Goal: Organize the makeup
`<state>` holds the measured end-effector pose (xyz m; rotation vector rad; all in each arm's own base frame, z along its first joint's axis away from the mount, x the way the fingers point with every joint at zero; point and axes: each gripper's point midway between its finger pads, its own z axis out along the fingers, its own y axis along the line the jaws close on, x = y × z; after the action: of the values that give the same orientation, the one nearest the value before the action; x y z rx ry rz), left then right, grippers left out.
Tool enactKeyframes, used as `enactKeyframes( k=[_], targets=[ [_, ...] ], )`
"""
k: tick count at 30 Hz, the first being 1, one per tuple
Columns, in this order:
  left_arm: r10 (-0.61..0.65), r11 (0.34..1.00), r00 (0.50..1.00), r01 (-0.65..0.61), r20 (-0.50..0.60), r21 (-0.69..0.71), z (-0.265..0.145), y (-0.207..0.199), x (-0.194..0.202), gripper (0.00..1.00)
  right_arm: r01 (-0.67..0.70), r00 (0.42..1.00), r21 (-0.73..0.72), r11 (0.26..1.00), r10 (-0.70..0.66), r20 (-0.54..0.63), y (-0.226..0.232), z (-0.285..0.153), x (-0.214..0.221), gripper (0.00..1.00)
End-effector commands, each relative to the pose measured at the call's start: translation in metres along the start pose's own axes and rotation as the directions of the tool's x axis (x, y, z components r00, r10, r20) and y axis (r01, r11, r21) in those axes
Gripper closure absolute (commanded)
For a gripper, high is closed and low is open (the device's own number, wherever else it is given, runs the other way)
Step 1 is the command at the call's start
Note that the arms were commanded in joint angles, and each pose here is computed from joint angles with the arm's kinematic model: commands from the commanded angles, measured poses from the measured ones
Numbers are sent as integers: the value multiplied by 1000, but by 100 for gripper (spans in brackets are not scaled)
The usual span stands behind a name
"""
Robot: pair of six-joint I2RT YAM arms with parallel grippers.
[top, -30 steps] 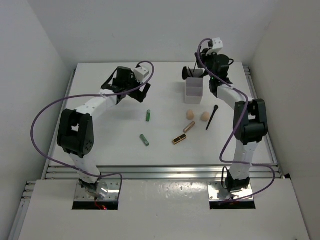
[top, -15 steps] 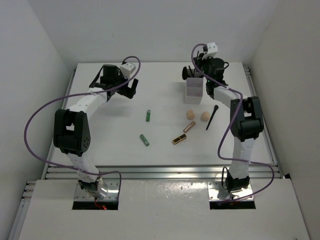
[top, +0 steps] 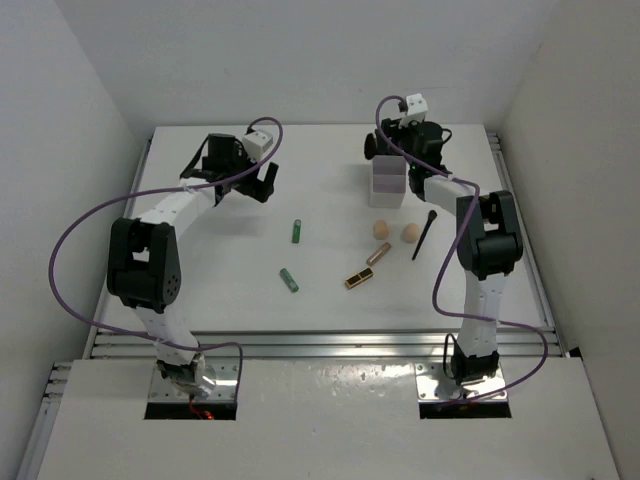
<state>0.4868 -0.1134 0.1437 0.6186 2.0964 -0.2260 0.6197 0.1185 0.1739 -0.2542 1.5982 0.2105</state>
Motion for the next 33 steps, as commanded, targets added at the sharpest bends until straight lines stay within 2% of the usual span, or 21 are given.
enactKeyframes(
  k=[1,2,4,5,6,7,8,9,10,11,12,14,15,16,19,21,22,25,26,31,33],
  targets=[
    [1,1000,998,-2,60,3,-14,-3,-18,1,29,997,0,1000,-29,74,2,-14,-51,32],
    [4,1000,998,-4,68,-9,-16,-2,-19,1,28,997,15,999,-29,72,1,-16,-56,26],
    [2,1000,998,-1,59,-16,-22,-3,-12,1,43,999,53,998,-44,25,0,-33,-72,20],
    [4,999,998,-2,62,-32,-24,-1,-12,1,48,998,52,997,-46,-45,4,-40,-64,14],
    [2,998,999,1,47,-58,-29,1,-5,1,74,994,111,991,-65,-85,-5,-58,-84,10],
    [-6,998,998,10,67,-63,-32,1,-11,1,73,981,96,993,-54,-188,0,-71,-68,8],
    [-24,995,999,27,38,-94,-33,3,2,1,83,973,133,988,-51,-227,-5,-81,-69,1],
    [-34,993,999,38,39,-112,-36,5,5,1,66,954,165,984,-14,-301,-6,-106,-68,1],
    [-47,990,997,54,56,-132,-43,6,3,1,61,921,184,981,16,-388,-7,-125,-49,1],
    [-56,986,998,59,21,-155,-45,6,21,1,64,898,247,967,52,-438,-15,-142,-41,1],
    [-73,982,997,78,32,-170,-48,6,23,1,61,887,264,963,69,-458,-16,-157,-41,11],
    [-128,964,991,134,40,-231,-57,9,37,1,43,806,307,951,149,-574,-14,-201,-10,20],
    [-154,953,987,160,45,-256,-60,11,42,1,27,782,328,944,185,-596,-18,-210,0,31],
    [-180,943,983,184,42,-278,-62,12,48,1,0,719,355,935,247,-650,-13,-229,22,36],
    [-227,922,972,234,58,-308,-71,10,61,1,-25,582,416,909,351,-733,-13,-253,70,45],
    [-225,922,972,234,64,-308,-75,7,69,1,-31,544,455,890,397,-739,-17,-255,76,46],
    [-222,922,972,234,74,-308,-79,6,68,1,-18,499,468,884,413,-762,-17,-255,93,48],
    [-232,920,970,243,74,-307,-82,2,75,1,2,478,505,863,442,-759,-25,-251,108,51],
    [-225,920,969,244,99,-308,-85,3,68,1,-6,478,518,855,458,-749,-27,-246,113,51],
    [-228,926,970,243,86,-287,-84,-3,78,1,-67,442,554,830,523,-729,-32,-231,138,49],
    [-237,924,968,252,89,-286,-84,-4,78,1,-60,408,573,817,544,-733,-33,-231,153,54]
  ],
)
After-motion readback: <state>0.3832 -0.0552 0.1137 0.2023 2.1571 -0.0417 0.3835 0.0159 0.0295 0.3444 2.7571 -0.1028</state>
